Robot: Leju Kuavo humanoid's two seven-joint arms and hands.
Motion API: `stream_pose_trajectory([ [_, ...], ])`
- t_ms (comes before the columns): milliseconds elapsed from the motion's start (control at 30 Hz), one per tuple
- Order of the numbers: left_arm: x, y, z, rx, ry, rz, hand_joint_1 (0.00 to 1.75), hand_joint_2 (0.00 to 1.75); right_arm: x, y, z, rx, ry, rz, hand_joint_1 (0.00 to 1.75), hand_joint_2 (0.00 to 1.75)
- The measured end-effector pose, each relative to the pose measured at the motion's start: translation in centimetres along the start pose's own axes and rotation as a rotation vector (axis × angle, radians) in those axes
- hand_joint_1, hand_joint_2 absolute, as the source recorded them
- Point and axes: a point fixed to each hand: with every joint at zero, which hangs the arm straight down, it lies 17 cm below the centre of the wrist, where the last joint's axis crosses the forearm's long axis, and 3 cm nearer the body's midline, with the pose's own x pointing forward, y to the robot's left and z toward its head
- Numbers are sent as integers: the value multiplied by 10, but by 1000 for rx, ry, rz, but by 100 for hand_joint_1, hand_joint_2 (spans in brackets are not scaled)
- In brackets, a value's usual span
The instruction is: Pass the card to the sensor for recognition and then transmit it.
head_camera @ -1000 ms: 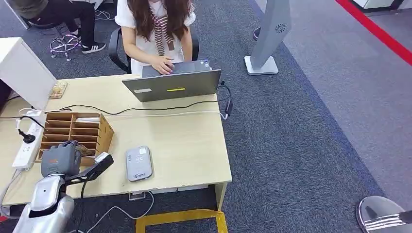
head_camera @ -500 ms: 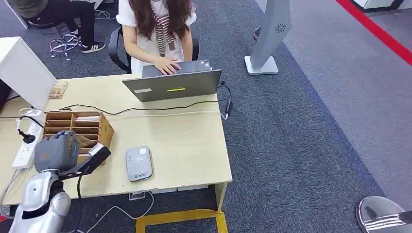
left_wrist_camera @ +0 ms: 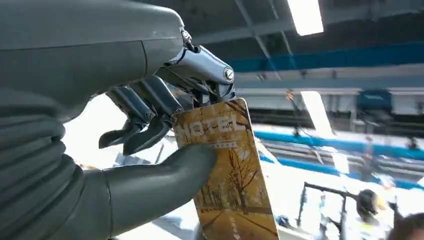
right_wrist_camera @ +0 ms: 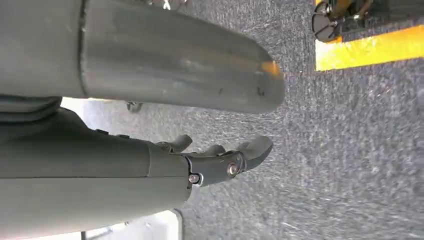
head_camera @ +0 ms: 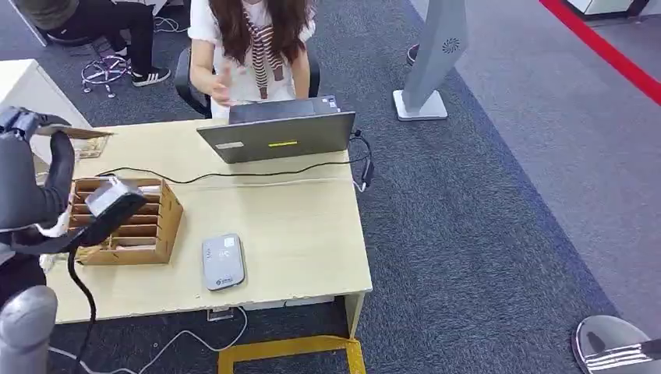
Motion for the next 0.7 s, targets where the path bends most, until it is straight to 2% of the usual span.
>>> stream_pose_trajectory([
  [133, -35, -9, -42, 23, 57, -160, 175, 175, 6, 3, 1, 13, -20, 55, 0, 0],
  [267, -77, -46, -67, -34, 102, -269, 175, 175, 10, 3, 1, 14, -34, 84, 0, 0],
  [467, -120, -97, -67, -181, 173, -317, 175, 175, 10, 3, 1, 13, -35, 104, 0, 0],
  [700, -134, -124, -60, -256, 201, -320, 175, 175, 9, 3, 1, 10, -26, 111, 0, 0],
])
